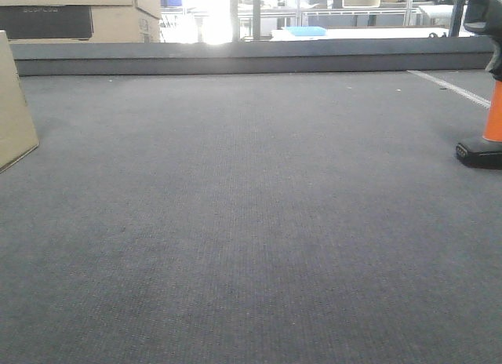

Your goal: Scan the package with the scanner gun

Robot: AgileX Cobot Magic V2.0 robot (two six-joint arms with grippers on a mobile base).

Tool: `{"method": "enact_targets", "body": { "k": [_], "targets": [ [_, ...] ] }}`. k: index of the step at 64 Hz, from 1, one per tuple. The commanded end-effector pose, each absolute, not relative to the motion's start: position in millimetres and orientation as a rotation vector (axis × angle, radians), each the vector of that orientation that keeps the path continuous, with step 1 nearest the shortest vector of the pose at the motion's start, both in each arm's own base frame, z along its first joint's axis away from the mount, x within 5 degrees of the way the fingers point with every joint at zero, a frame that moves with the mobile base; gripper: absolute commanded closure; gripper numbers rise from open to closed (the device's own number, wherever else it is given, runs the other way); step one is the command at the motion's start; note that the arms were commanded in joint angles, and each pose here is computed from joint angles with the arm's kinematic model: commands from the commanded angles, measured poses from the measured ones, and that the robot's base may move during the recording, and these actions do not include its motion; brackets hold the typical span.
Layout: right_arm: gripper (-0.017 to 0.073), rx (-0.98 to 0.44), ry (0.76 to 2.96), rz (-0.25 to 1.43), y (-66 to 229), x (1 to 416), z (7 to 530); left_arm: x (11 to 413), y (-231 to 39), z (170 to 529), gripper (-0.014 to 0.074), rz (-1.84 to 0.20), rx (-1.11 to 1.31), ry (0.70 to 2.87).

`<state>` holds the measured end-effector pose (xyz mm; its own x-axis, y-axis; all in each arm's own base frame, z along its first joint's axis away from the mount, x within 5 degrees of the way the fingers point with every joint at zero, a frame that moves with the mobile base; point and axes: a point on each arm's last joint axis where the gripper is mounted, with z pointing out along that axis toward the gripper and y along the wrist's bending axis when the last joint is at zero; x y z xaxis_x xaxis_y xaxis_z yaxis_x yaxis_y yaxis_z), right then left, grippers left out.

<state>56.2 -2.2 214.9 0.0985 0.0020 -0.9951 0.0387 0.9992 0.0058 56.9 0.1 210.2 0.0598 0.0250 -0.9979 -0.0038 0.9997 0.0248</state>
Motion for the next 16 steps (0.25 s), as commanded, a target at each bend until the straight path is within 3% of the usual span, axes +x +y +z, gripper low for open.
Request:
{"method": "enact_targets", "body": {
  "k": [1, 16],
  "targets": [
    [0.072, 0.029, 1.454, -0.029, -2.2, 55.8, 215.8, 56.1, 0.3, 213.2, 0.0704, 0.018, 0.008, 1.484],
    [0.072, 0.029, 1.454, -0.029, -2.2, 55.8, 215.8, 56.1, 0.3, 213.2, 0.0704, 0.018, 0.008, 1.484]
  ]
}}
